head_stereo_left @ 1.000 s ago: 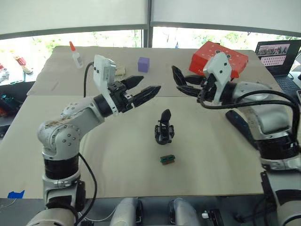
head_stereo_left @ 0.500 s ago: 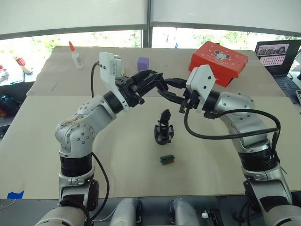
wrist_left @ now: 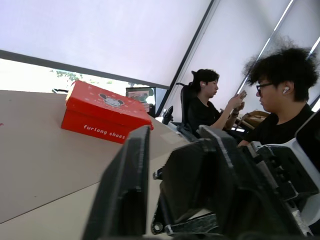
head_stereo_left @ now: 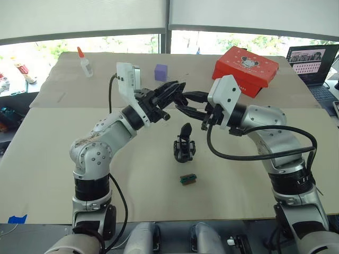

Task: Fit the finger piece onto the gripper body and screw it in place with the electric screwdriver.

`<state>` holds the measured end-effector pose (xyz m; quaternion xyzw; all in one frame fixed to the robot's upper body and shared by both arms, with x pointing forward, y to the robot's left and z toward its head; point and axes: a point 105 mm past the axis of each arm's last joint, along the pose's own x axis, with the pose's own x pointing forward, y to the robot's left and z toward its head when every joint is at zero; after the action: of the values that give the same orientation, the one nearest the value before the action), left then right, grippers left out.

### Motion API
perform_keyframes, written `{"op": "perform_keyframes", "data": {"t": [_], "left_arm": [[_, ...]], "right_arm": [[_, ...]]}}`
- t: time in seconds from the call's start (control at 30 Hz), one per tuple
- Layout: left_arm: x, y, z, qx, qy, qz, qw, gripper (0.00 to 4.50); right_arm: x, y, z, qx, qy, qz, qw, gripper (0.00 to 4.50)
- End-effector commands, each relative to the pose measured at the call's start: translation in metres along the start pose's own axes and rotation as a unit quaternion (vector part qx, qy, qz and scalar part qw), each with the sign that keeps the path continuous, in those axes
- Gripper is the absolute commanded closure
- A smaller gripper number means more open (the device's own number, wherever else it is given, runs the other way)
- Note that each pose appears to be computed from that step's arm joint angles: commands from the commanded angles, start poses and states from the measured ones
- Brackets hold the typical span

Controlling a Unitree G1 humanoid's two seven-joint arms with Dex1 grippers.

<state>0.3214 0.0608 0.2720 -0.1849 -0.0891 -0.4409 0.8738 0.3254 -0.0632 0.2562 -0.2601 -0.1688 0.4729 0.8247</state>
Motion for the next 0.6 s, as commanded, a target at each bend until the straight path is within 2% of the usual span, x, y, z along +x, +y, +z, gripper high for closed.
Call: {"op": "perform_keyframes", "data": {"t": [0.03,0.3,0.57,0.6], "left_arm": [[-0.0022,-0.0034,0.0144,0.006,-0.035,-0.003,0.999,4.44],[-0.002,0.001,0.0112,-0.002,-0.024,0.005,1.0,4.44],[-0.0023,-0.0031,0.0143,-0.014,-0.039,-0.001,0.999,0.64],[-0.0027,-0.0031,0.0151,-0.02,-0.042,-0.002,0.999,0.6]], "right_arm": [[-0.0033,-0.0051,0.017,-0.019,-0.021,-0.009,1.0,3.39],[-0.0046,-0.0062,0.0145,-0.017,-0.013,-0.011,1.0,3.39],[-0.006,-0.0122,0.013,0.02,-0.013,-0.03,0.999,3.39],[-0.006,-0.0127,0.013,0.021,-0.012,-0.031,0.999,3.39]]}}
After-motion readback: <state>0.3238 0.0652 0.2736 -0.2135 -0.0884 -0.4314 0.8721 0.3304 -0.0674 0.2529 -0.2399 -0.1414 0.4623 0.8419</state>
